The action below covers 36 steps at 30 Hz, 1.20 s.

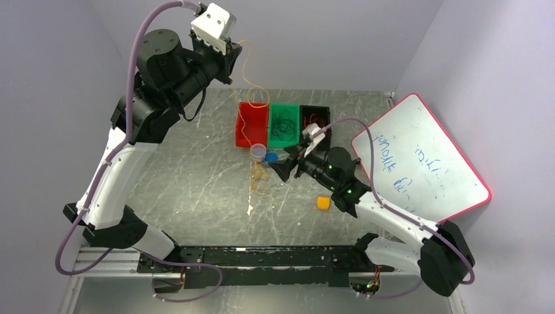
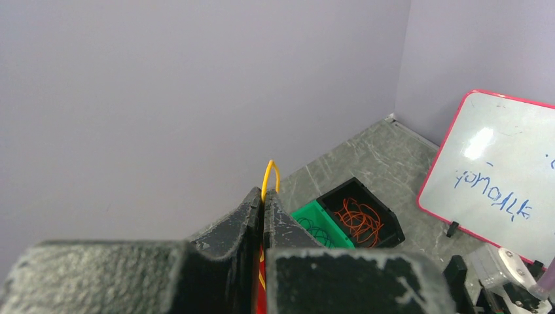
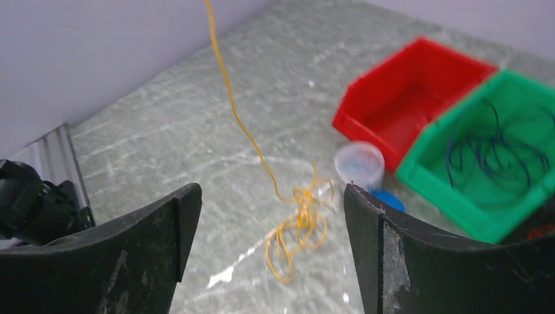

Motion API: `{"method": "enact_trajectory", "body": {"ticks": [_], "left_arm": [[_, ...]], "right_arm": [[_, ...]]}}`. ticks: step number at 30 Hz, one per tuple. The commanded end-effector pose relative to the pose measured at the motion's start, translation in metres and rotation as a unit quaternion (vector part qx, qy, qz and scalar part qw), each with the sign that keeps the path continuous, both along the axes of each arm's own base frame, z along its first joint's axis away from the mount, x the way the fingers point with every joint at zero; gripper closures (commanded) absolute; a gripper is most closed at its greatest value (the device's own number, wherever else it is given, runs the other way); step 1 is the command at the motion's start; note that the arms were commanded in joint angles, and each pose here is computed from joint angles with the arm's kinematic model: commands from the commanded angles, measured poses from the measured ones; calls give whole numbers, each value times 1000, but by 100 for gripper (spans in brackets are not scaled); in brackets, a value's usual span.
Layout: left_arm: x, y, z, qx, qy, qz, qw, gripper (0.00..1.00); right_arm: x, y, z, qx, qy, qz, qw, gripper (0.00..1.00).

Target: Untangle the cables

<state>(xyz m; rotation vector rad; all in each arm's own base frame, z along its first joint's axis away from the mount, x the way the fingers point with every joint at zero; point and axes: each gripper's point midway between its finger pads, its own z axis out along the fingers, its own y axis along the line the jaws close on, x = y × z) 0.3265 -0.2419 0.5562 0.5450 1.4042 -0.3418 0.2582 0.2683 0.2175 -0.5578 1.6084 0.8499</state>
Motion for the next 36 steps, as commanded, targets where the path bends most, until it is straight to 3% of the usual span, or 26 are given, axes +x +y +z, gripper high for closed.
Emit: {"method": "enact_trajectory", "body": {"ticks": [1,6,9,13,17,21,29,36], "left_arm": [[-4,5,17,-28,-17,0,999,93],[-9,3,24,-35,-18,-12,999,93],[-12,6,33,-42,-28,-13,999,93],[-18,11,57,-58,-57,-13,997,93],[-23,20,80,-78,-93,-2,993,93],[-22,30,99,-87,-129,20,988,93],[-31,53,139,-122,-202,57,970,93],[-37,65,160,-139,-238,76,958,93]], "right_arm": [[5,35,47,24,-81,77,993,17],[32,73,46,26,-88,114,989,17],[40,97,28,29,-68,153,986,23],[47,119,-14,27,-17,181,983,40],[44,124,-57,19,35,183,982,62],[30,116,-92,-2,76,175,982,76],[-24,78,-160,-47,159,158,974,82],[-61,39,-179,-64,196,125,971,83]]}}
